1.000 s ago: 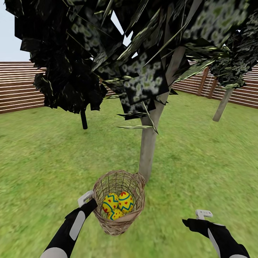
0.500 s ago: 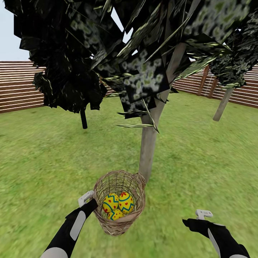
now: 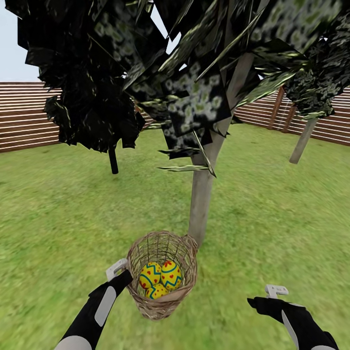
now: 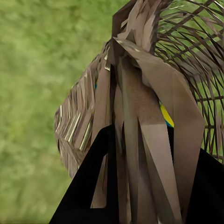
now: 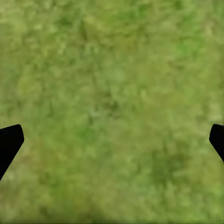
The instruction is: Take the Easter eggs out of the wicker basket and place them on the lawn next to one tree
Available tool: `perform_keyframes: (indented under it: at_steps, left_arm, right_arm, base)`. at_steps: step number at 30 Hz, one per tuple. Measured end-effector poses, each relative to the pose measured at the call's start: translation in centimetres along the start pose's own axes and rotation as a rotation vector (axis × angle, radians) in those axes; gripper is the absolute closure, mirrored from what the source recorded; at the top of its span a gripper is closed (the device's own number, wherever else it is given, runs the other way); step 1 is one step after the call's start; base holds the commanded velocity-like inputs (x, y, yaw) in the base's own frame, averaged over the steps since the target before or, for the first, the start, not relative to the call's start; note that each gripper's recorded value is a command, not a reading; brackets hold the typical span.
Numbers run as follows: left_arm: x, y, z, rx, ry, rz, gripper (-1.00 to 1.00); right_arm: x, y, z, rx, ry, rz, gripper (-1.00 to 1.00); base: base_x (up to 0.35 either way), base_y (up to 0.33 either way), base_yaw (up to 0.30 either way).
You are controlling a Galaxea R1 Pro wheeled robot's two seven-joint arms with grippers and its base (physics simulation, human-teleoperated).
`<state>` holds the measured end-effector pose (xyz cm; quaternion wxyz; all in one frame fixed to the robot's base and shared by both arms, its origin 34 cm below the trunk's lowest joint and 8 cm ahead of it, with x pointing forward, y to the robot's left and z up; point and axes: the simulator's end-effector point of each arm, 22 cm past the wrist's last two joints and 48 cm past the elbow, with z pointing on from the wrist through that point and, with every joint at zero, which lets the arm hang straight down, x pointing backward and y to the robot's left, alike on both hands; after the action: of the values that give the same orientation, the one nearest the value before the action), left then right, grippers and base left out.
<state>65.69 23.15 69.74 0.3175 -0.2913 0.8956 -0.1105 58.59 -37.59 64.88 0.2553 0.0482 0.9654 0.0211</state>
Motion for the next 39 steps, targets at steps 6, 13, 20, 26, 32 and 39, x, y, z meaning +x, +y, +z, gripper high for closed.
perform_keyframes:
  at_steps: [6, 13, 20, 26, 32, 39]
  left_arm:
    - [0.2, 0.2, 0.7, 0.001, -0.002, 0.001, 1.00]
    - [0.8, 0.5, 1.5, 0.000, -0.001, 0.001, 1.00]
    - [1.2, 0.8, 2.3, 0.000, -0.001, 0.000, 1.00]
    - [1.6, 1.2, 3.0, 0.000, -0.001, 0.000, 1.00]
    - [2.1, 1.5, 3.7, 0.000, -0.001, 0.001, 1.00]
    - [2.6, 1.9, 4.5, 0.000, -0.001, 0.000, 1.00]
  right_arm:
    - [0.5, 0.0, 0.8, -0.001, 0.004, 0.000, -1.00]
    - [1.0, 0.0, 1.7, -0.003, 0.004, -0.003, -1.00]
    - [1.3, -0.1, 2.6, -0.003, 0.003, -0.002, -1.00]
    - [1.6, -0.1, 3.3, -0.002, 0.000, -0.002, -1.00]
    - [2.1, -0.2, 4.1, -0.002, 0.001, -0.002, -1.00]
    - [2.5, -0.2, 5.1, -0.005, -0.001, -0.001, -1.00]
  base:
    - [0.000, 0.000, 0.000]
    - [0.000, 0.000, 0.000]
    - [0.000, 0.000, 0.000]
    - [0.000, 0.000, 0.000]
    - [0.000, 0.000, 0.000]
    - [0.000, 0.000, 0.000]
